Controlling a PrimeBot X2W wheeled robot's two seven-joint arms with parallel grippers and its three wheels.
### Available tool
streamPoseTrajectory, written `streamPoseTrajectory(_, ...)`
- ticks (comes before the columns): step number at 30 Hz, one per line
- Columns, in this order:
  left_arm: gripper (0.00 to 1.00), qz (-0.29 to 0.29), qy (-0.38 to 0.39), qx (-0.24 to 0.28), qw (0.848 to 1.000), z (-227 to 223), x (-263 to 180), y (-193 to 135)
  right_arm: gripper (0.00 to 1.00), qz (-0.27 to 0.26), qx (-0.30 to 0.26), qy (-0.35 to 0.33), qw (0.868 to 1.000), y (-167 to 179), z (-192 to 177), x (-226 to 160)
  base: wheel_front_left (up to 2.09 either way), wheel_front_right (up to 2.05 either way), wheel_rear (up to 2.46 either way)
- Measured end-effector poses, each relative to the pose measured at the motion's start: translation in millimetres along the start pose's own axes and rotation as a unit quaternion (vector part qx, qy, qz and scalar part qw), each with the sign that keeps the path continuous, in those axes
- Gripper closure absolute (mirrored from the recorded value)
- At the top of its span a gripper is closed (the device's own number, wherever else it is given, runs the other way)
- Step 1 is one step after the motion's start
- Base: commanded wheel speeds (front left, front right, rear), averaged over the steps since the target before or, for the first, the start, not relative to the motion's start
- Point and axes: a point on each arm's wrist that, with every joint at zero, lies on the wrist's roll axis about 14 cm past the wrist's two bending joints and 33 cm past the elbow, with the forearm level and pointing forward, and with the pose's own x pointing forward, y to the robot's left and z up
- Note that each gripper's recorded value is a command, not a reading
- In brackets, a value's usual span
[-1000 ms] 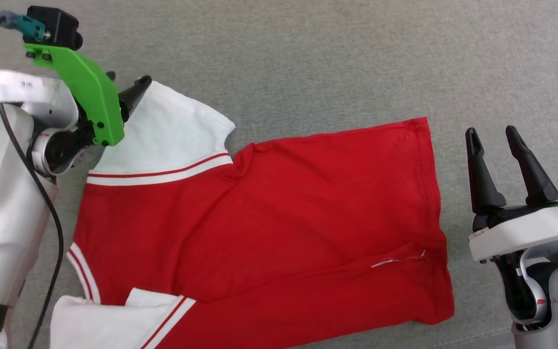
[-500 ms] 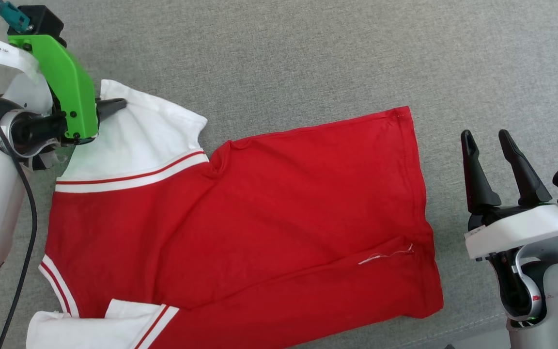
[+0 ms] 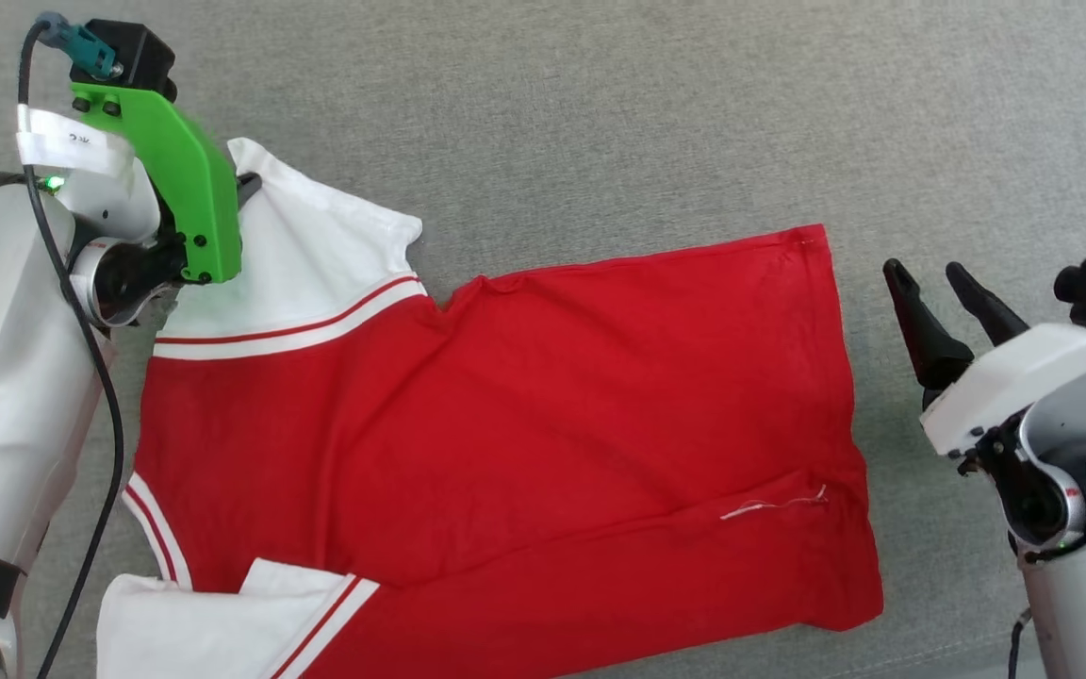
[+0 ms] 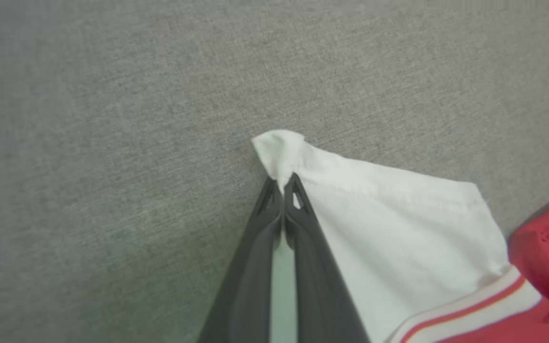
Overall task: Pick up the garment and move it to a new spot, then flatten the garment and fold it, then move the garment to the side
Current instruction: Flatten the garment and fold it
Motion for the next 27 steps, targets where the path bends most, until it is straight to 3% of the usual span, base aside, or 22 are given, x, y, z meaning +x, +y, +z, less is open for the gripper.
streamPoseTrajectory(4,1.00,0.013,-0.033,0.011,0.999,11.4,-15.6,4.8,0.00,0.026,-0.016,0.077,0.997,9.6,-10.8,15.7,0.00,0.00,0.00)
streamPoseTrajectory(11,1.00,0.018,-0.078,0.021,0.997,23.8,-41.9,5.3,0.00,0.071,-0.067,0.180,0.979,37.6,-20.6,39.9,0.00,0.00,0.00)
streamPoseTrajectory(15,1.00,0.022,-0.097,0.023,0.995,27.9,-53.4,8.7,0.00,0.083,-0.091,0.245,0.962,46.9,-39.9,47.9,0.00,0.00,0.00)
streamPoseTrajectory(19,1.00,0.026,-0.106,0.023,0.994,27.5,-60.4,11.9,0.00,0.078,-0.107,0.326,0.936,44.0,-63.5,46.7,0.00,0.00,0.00)
streamPoseTrajectory(20,1.00,0.027,-0.107,0.022,0.994,26.7,-61.8,13.1,0.30,0.079,-0.111,0.338,0.931,45.1,-65.8,47.0,0.00,0.00,0.00)
streamPoseTrajectory(22,1.00,0.029,-0.111,0.017,0.993,24.6,-63.5,15.6,1.00,0.081,-0.113,0.352,0.926,46.5,-68.3,47.1,0.00,0.00,0.00)
streamPoseTrajectory(27,1.00,0.037,-0.118,0.006,0.992,17.5,-68.0,19.8,1.00,0.084,-0.110,0.357,0.924,48.7,-66.0,48.4,0.00,0.00,0.00)
